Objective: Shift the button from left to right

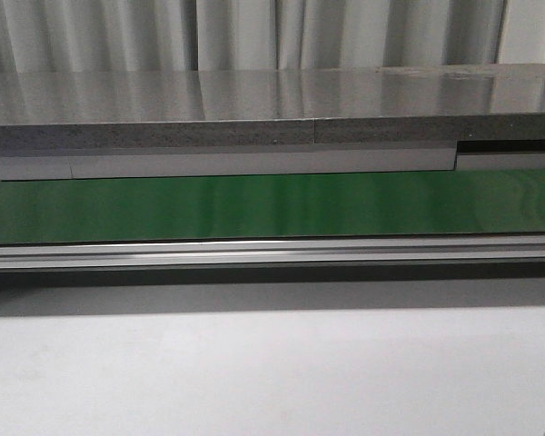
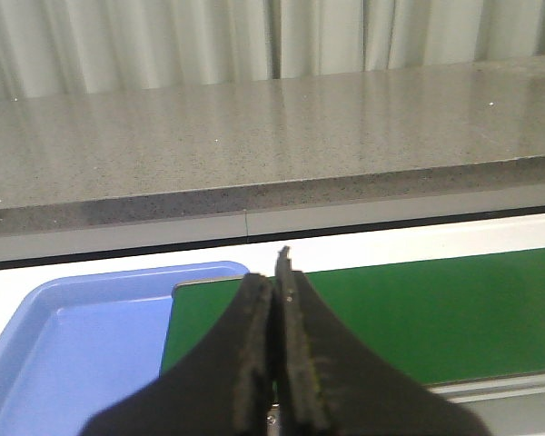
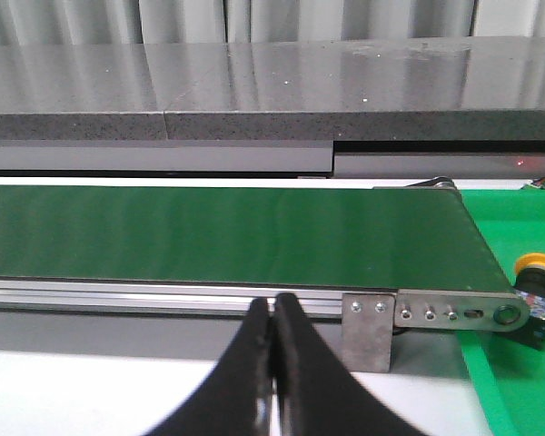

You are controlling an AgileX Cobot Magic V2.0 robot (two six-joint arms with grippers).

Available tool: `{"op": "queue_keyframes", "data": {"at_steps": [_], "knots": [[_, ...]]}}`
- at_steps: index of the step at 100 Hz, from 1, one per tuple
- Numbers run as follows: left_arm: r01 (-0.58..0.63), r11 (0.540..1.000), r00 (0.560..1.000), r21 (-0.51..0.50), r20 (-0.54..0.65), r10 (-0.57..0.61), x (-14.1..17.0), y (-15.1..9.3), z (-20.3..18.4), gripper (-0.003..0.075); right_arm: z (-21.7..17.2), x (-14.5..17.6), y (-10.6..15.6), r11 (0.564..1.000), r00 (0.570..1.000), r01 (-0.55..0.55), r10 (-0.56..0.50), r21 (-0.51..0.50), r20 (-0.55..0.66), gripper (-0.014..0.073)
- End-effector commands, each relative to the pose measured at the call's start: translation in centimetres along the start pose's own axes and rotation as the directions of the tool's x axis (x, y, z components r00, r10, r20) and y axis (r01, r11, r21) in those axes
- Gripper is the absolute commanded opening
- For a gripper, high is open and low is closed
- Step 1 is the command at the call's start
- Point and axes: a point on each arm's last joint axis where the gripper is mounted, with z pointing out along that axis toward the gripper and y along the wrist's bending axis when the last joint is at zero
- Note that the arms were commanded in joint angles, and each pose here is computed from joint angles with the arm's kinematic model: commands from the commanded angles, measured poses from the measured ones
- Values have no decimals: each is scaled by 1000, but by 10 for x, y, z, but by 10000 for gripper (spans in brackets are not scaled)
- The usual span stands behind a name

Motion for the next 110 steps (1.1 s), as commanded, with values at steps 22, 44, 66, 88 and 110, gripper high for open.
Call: {"op": "queue_keyframes", "data": {"at_steps": [22,44,66,88,110], "knots": [[13,1000,996,-3,94,-13,-15,1,-1,-20,-3,-14,0,1000,993,8,-9,5,122,-68],[-79,996,991,-33,107,82,-9,2,-3,-20,-3,-14,0,1000,993,8,-9,5,122,-68],[-57,997,981,-45,184,64,18,1,-8,-20,-3,-14,0,1000,993,8,-9,5,122,-68],[-35,998,978,-53,203,45,55,0,-10,-20,-3,-14,0,1000,993,8,-9,5,122,-68],[21,997,979,-75,205,-5,79,0,-10,-20,-3,-14,0,1000,993,8,-9,5,122,-68]]}}
